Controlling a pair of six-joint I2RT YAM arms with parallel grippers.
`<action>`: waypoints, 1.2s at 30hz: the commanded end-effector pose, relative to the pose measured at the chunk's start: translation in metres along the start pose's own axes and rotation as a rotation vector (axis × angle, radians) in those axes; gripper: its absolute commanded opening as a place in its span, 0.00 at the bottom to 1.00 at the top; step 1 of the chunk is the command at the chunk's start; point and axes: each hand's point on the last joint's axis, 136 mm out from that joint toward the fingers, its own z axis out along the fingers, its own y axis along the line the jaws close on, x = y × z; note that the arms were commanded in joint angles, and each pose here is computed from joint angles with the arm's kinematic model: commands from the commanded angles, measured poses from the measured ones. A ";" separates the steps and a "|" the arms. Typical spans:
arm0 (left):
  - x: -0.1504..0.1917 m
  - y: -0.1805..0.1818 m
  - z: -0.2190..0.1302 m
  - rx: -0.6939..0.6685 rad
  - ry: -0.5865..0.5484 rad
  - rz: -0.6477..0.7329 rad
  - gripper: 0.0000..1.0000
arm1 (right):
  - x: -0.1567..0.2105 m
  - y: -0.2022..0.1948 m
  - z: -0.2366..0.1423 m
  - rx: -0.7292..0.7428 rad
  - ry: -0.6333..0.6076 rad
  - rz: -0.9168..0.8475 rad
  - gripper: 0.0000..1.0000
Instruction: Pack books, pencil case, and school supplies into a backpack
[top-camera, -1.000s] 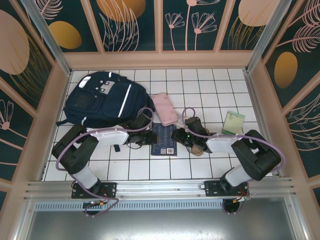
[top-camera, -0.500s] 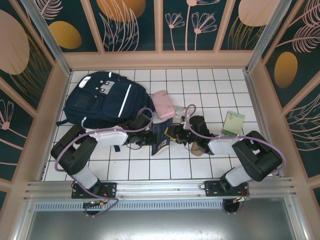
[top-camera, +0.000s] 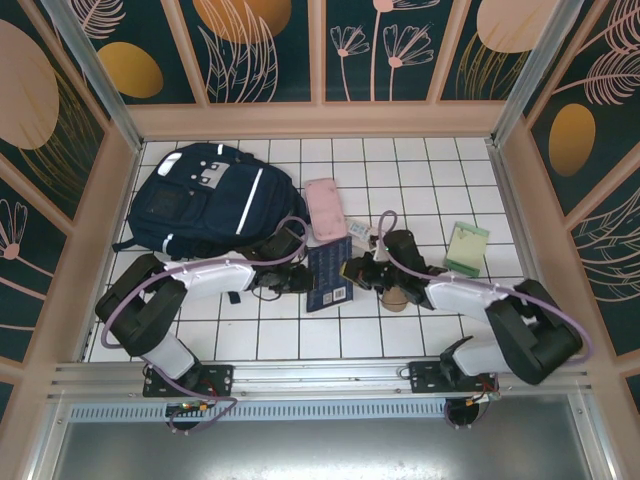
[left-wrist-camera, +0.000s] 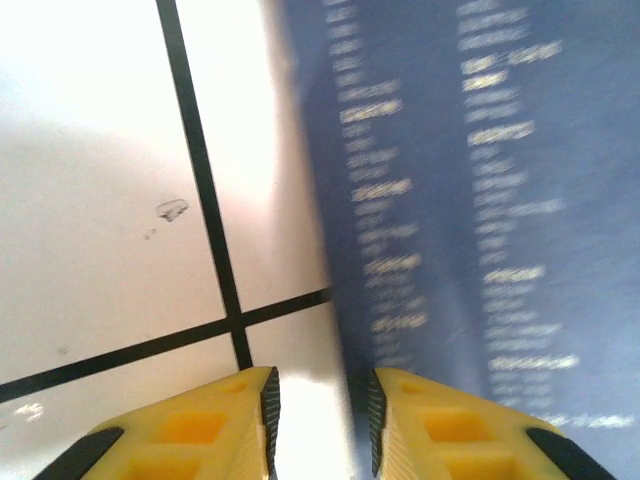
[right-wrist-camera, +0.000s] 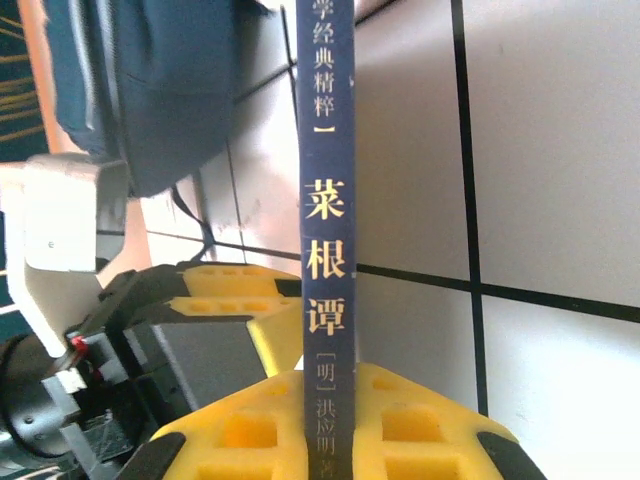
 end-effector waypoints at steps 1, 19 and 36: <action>-0.023 -0.006 -0.032 -0.067 -0.073 0.068 0.33 | -0.008 0.000 -0.022 0.012 -0.076 -0.023 0.00; -0.178 0.063 -0.093 -0.627 -0.310 0.236 0.47 | -0.060 0.087 -0.091 -0.238 -0.330 -0.202 0.00; -0.199 0.121 -0.037 -0.759 -0.208 0.227 0.08 | -0.075 0.118 -0.102 -0.353 -0.435 -0.275 0.00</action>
